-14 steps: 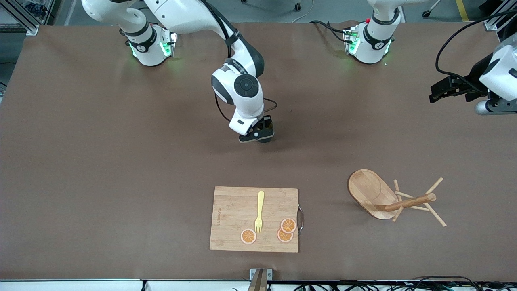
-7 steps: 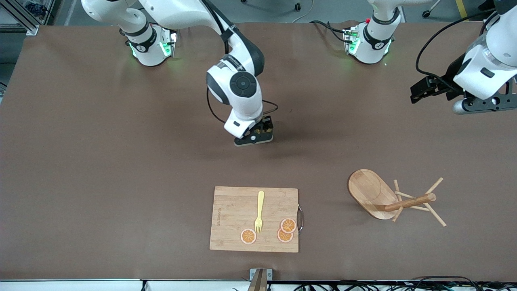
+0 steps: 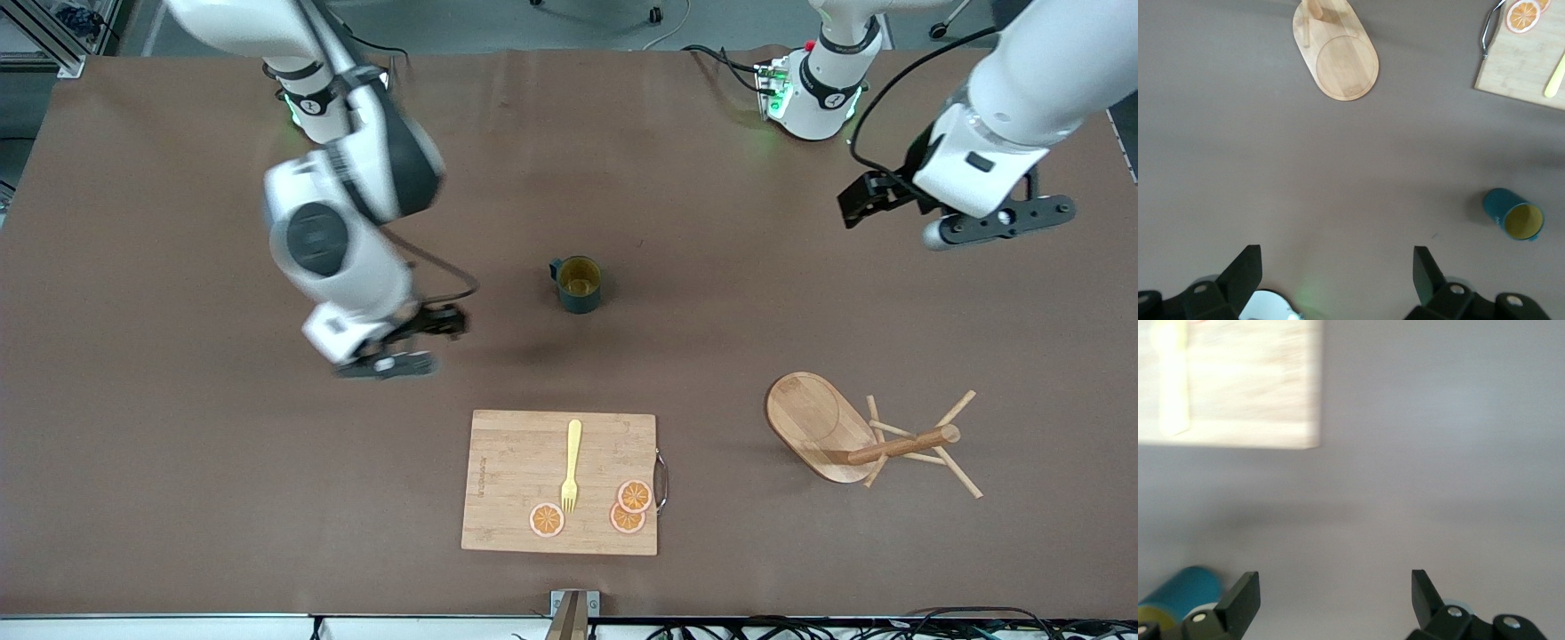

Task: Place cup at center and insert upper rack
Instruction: 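Set the mug down and open the right gripper while the left gripper approaches, then withdraw the right gripper while the left gripper reaches the mug handle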

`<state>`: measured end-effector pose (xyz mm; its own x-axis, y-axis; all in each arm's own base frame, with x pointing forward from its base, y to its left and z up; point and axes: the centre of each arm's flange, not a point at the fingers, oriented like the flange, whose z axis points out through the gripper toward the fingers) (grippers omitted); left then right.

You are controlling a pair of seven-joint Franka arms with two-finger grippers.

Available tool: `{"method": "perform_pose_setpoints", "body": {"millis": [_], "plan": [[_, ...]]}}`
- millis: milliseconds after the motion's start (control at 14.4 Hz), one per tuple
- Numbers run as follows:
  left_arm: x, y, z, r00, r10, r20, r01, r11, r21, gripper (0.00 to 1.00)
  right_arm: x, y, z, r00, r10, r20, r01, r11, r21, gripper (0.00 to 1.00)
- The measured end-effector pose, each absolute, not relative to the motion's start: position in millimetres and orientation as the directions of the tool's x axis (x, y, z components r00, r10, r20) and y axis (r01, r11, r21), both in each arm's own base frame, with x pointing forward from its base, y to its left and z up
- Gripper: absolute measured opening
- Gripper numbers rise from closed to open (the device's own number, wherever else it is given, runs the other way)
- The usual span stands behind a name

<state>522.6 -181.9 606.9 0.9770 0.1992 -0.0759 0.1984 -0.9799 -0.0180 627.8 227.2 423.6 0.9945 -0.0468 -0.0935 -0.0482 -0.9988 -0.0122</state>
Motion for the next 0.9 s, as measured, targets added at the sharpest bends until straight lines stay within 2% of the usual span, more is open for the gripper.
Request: {"method": "perform_pose_setpoints", "body": {"millis": [208, 486, 694, 902], "plan": [[518.4, -226.8, 592.2, 0.970, 0.238, -0.044, 0.239, -0.971, 0.001, 1.00, 647.9, 99.3, 453.6, 0.978, -0.102, -0.180, -0.105, -0.994, -0.007, 1.00], [510.3, -300.2, 559.6, 0.961, 0.276, -0.013, 0.276, -0.961, -0.011, 1.00, 654.4, -11.6, 480.1, 0.983, -0.072, -0.171, -0.073, -0.997, 0.000, 1.00], [496.1, -356.6, 534.5, 0.948, 0.318, -0.028, 0.317, -0.948, -0.018, 1.00, 647.0, -60.7, 503.8, 0.984, -0.059, -0.168, -0.052, -0.998, 0.044, 1.00], [482.5, -420.5, 505.7, 0.930, 0.367, 0.019, 0.368, -0.929, -0.031, 1.00, 631.5, -87.6, 527.3, 0.980, -0.037, -0.195, -0.030, -0.999, 0.037, 1.00]]}}
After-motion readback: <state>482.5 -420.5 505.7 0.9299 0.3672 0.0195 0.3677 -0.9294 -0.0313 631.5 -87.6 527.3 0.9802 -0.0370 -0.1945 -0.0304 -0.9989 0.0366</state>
